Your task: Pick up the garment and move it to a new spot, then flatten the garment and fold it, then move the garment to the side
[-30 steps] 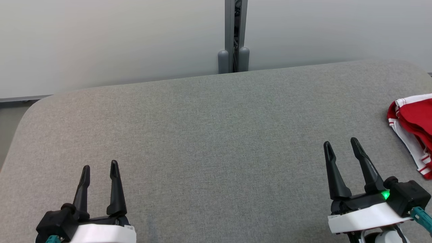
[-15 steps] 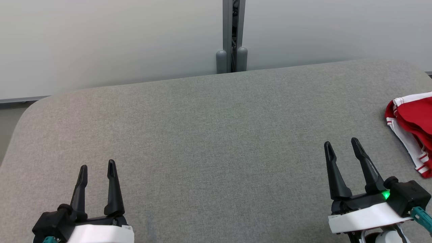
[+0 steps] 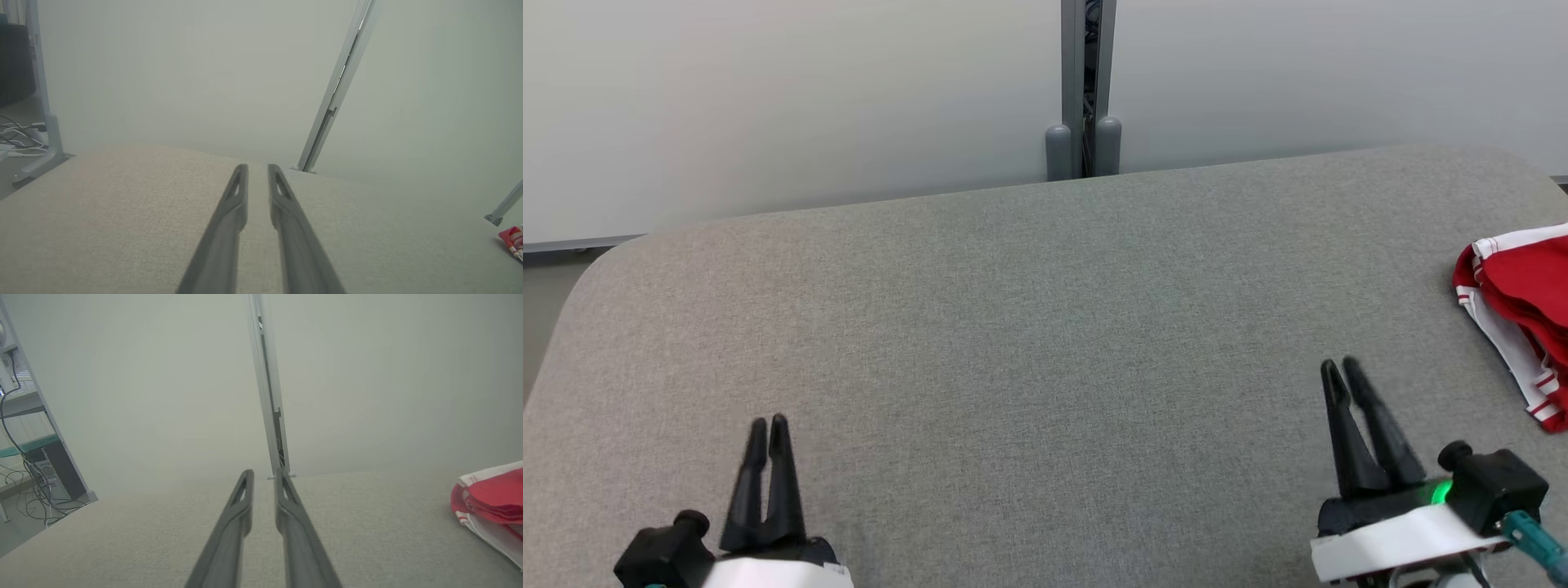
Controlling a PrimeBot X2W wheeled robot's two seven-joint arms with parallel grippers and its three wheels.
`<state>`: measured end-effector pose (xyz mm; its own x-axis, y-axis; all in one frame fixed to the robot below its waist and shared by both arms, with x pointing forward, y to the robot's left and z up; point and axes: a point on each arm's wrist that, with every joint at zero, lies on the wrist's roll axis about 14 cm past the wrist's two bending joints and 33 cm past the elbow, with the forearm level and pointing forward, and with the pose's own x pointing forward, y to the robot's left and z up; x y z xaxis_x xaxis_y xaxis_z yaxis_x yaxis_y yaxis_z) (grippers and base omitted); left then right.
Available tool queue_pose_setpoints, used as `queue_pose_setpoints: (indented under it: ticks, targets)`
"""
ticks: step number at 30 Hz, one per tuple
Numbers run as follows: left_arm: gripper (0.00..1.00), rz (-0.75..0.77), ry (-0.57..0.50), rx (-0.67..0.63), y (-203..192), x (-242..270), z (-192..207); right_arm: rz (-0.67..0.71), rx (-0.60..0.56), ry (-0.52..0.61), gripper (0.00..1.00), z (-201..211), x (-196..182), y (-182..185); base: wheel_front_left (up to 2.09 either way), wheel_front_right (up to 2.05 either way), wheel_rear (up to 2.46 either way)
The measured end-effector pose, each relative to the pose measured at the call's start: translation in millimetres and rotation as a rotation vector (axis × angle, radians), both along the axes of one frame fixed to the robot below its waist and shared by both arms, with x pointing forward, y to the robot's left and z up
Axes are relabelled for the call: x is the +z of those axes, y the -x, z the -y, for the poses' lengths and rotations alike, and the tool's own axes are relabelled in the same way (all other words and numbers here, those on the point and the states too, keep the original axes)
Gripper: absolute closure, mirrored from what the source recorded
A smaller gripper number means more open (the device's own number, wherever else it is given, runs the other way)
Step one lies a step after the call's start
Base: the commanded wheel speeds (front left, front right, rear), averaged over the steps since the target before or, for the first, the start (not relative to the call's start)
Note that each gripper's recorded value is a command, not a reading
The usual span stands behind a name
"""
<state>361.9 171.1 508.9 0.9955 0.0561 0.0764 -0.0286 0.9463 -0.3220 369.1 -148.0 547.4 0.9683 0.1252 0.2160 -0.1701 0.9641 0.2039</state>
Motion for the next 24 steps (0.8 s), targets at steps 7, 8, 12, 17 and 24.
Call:
queue_pose_setpoints:
  ticks: [7,8,12,17,24]
  targets:
    - [1.00,-0.082,0.056,-0.004,7,-25,4,-0.101,-0.012,-0.060,1.00,3,-27,6,0.00,0.00,0.00]
    - [1.00,-0.085,0.073,-0.006,7,-25,4,-0.111,-0.017,-0.077,1.00,6,-29,6,0.00,0.00,0.00]
    - [1.00,-0.098,0.145,-0.014,3,-28,7,-0.150,-0.040,-0.144,1.00,16,-36,5,0.00,0.00,0.00]
    - [1.00,-0.102,0.230,-0.029,-3,-28,13,-0.174,-0.065,-0.224,1.00,29,-38,0,0.00,0.00,0.00]
    - [1.00,-0.107,0.336,-0.045,-10,-28,18,-0.216,-0.093,-0.326,1.00,43,-45,-2,0.00,0.00,0.00]
